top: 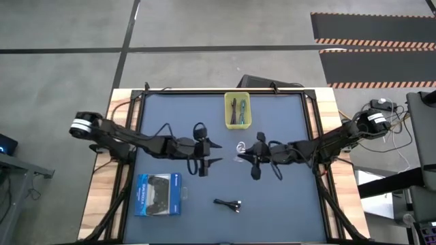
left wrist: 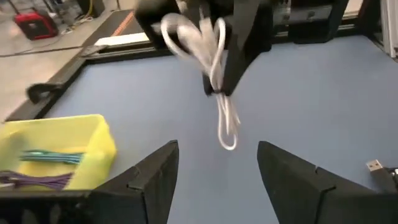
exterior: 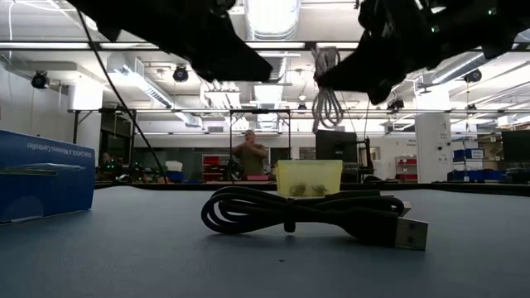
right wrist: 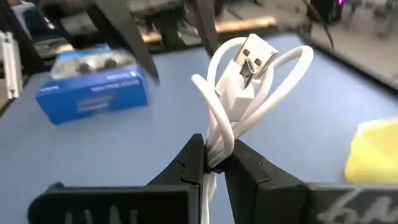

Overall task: Pick and place USB-C Cables
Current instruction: Put the white charger cable into the yellow bin

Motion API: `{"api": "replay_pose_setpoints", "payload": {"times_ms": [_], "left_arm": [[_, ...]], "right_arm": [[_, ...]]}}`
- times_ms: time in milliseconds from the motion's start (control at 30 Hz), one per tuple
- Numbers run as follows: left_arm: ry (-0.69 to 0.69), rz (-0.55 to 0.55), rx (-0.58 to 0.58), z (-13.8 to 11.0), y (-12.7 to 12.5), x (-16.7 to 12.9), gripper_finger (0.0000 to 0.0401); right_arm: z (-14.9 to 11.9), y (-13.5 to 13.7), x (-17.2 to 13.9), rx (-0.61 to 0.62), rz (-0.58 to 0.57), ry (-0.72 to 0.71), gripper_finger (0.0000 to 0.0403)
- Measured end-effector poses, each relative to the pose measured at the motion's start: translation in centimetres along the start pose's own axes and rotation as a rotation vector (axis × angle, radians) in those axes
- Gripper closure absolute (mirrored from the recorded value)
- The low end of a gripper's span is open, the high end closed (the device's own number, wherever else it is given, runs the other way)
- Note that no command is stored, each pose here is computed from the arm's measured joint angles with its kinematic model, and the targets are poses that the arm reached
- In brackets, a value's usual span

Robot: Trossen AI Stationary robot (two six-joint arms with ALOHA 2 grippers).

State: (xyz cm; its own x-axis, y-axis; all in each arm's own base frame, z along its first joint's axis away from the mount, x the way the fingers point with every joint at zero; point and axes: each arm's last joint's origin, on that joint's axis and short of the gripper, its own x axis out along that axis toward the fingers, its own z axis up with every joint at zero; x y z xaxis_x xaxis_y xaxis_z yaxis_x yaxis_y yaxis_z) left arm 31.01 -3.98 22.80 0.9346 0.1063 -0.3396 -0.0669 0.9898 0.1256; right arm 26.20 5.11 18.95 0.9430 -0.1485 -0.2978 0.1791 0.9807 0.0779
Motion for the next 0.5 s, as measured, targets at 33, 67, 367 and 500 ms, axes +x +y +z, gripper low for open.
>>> {"api": "replay_pose_setpoints", "payload": {"times_ms": [33,67,367,500], "left_arm": [[-0.007,0.007,0.006,0.2,0.2,-0.5,0.0198],[-0.011,0.024,0.017,0.4,0.4,-1.1,0.0198],[-0.111,0.208,0.096,2.6,1.9,-5.0,0.0198],[-0.125,0.316,0.144,3.0,2.6,-6.4,0.0198]], "right_arm": [[-0.2,-0.1,0.0,0.025,-0.008,0.022,0.0374],[-0.4,-0.3,0.1,0.051,-0.019,0.049,0.0374],[-1.0,-2.0,0.5,0.313,-0.153,0.208,0.0374],[0.5,-2.3,0.8,0.339,-0.219,0.298,0.0374]]}}
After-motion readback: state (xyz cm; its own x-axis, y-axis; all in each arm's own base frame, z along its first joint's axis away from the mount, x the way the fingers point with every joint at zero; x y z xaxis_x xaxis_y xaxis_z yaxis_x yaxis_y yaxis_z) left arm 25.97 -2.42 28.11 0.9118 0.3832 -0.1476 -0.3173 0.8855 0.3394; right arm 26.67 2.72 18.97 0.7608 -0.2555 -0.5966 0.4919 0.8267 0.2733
